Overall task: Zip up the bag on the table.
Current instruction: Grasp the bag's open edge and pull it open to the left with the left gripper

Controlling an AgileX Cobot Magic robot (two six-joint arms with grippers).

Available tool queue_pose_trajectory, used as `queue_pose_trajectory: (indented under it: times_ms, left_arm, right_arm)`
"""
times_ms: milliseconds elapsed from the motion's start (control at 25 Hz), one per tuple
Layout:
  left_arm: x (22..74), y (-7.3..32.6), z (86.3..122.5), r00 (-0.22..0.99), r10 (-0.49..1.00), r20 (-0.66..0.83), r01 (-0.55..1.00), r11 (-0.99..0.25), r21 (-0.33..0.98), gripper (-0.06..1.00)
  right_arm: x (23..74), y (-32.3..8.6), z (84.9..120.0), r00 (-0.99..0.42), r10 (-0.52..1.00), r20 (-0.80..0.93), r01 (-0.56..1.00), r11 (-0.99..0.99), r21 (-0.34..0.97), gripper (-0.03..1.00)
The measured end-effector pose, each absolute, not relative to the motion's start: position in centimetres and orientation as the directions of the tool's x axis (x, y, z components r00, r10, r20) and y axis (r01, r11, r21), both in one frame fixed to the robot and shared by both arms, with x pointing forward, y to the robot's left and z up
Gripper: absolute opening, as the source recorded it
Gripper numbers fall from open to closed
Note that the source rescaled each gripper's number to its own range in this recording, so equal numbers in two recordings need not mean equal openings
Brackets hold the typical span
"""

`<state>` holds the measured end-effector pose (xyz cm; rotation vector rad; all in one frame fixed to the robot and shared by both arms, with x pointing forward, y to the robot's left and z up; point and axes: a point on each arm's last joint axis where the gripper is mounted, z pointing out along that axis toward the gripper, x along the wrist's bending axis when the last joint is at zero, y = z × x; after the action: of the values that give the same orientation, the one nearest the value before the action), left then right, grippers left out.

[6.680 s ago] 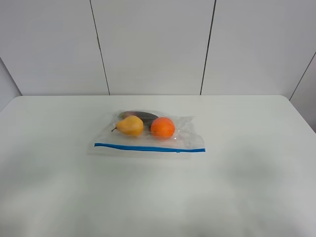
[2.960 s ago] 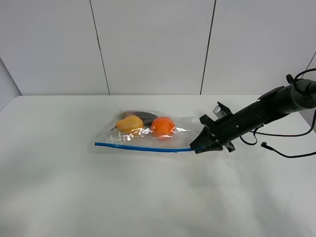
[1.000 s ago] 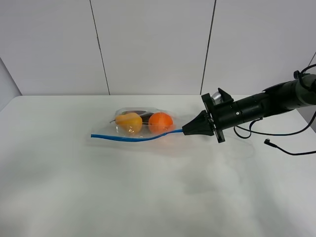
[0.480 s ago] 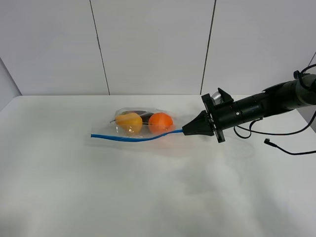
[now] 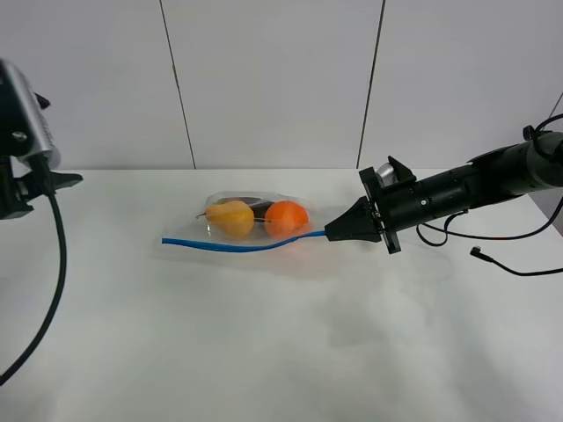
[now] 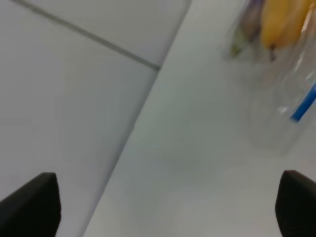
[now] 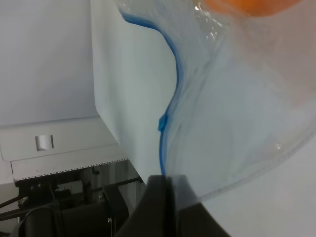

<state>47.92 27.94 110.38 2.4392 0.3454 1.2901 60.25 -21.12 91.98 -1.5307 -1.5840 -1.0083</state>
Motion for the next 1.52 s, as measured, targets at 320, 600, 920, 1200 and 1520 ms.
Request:
queue_pose_trajectory:
  times_ms: [320, 600, 920, 1200, 1520]
  left_arm:
    - [50.2, 20.2, 106.8, 0.657, 0.22, 0.721, -0.157, -0.895, 0.417, 1.0]
    - [51.7, 13.2, 101.8, 0.682, 0.173, 0.71, -0.22, -0.878, 0.425, 1.0]
    - [51.6, 7.4, 96.1, 0.662, 0.193, 0.725, -0.235, -0.864, 0.445, 1.0]
    - [52.1, 5.0, 92.1, 0.552, 0.294, 0.781, -0.221, -0.851, 0.477, 0.96]
    - [52.6, 5.1, 90.8, 0.523, 0.366, 0.77, -0.181, -0.835, 0.52, 0.38]
  right_arm:
    - [60.2, -21.1, 92.0, -0.053, 0.449, 0.892, 0.998, -0.003, 0.06, 0.0]
    - [60.2, -21.1, 92.0, -0.053, 0.449, 0.892, 0.998, -0.002, 0.061, 0.0]
    - [60.2, -21.1, 92.0, -0.056, 0.45, 0.891, 0.998, 0.0, 0.063, 0.0]
    - [60.2, -21.1, 92.0, -0.057, 0.451, 0.891, 0.998, 0.001, 0.063, 0.0]
    - [60.2, -21.1, 92.0, -0.057, 0.451, 0.891, 0.998, 0.001, 0.063, 0.0]
